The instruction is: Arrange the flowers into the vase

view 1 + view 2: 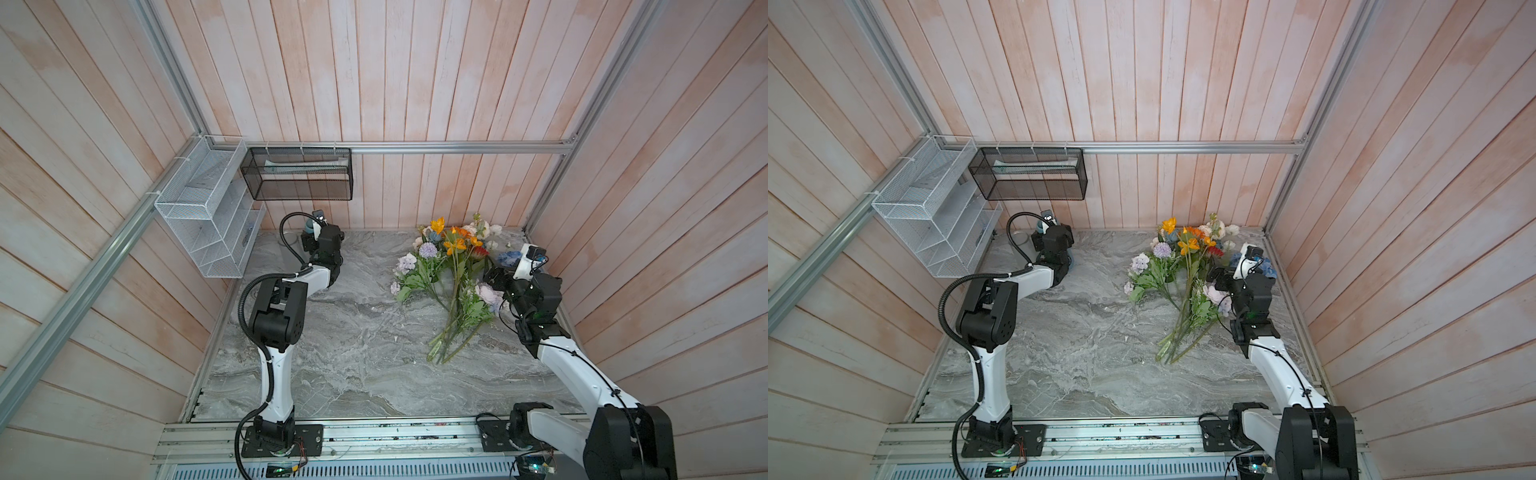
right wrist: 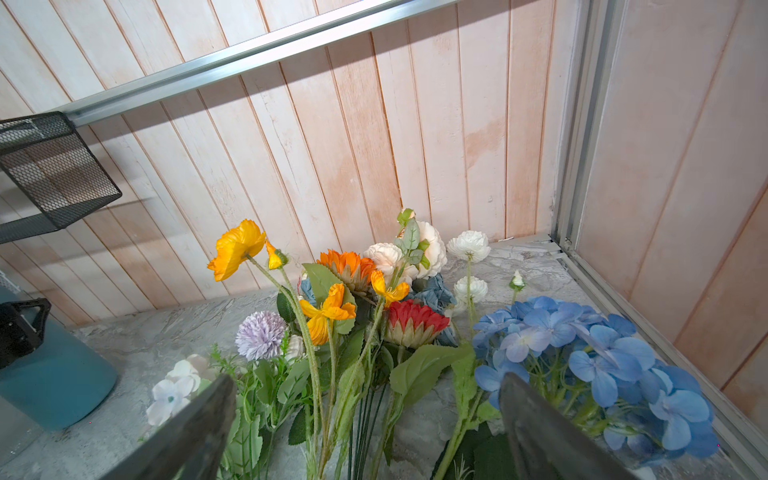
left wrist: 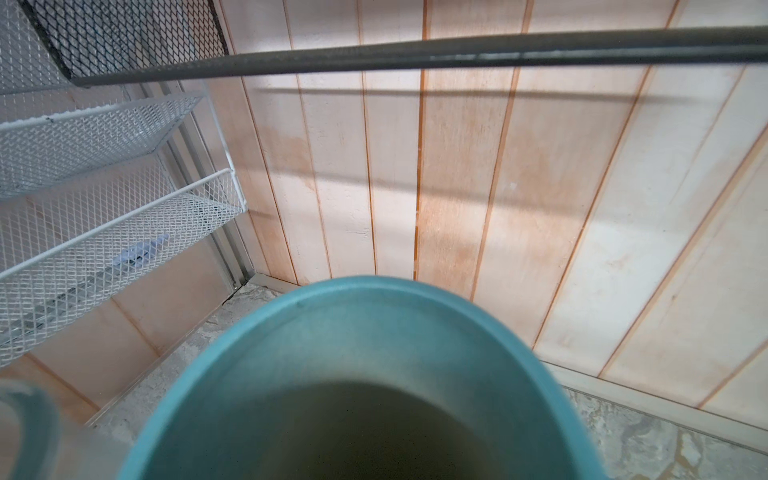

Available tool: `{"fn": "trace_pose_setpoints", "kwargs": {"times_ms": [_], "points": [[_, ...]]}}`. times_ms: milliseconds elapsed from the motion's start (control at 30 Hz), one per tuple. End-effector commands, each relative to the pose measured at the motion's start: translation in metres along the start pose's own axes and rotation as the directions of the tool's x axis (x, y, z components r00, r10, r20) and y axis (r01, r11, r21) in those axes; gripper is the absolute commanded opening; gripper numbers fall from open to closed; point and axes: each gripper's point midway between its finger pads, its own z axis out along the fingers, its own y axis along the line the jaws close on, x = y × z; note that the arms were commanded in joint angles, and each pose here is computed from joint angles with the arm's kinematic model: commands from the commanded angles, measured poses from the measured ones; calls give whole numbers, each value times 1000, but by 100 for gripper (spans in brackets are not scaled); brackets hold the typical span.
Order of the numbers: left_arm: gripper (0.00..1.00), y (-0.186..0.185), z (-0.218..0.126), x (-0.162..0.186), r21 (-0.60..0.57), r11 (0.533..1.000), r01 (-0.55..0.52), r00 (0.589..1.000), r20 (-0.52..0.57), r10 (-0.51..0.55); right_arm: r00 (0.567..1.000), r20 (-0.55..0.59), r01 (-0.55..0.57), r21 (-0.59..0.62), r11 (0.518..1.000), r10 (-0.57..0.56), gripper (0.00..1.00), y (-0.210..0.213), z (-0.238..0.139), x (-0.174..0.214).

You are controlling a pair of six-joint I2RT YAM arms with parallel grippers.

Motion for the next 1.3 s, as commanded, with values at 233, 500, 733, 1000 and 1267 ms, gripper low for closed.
{"fn": "trace_pose_setpoints", "kwargs": {"times_ms": [233, 500, 733, 1000, 1267], "points": [[34, -31, -20, 7, 69, 993, -100, 994, 48, 97, 999, 29, 23, -1, 1000, -23, 98, 3, -5, -6], [22, -34, -43, -4, 130, 991, -37, 998, 48, 31, 999, 32, 26, -11, 1000, -25, 98, 6, -5, -7], [22, -50, -91, -19, 236, 972, 8, 998, 57, -22, 999, 32, 18, -28, 999, -17, 98, 11, -3, -7], [22, -72, -149, -18, 347, 938, 23, 998, 45, -41, 999, 34, 21, -46, 999, -19, 98, 19, -2, -9], [24, -96, -215, 2, 444, 893, 71, 997, -41, -59, 999, 42, 24, -56, 998, -22, 98, 25, -6, -13]]}}
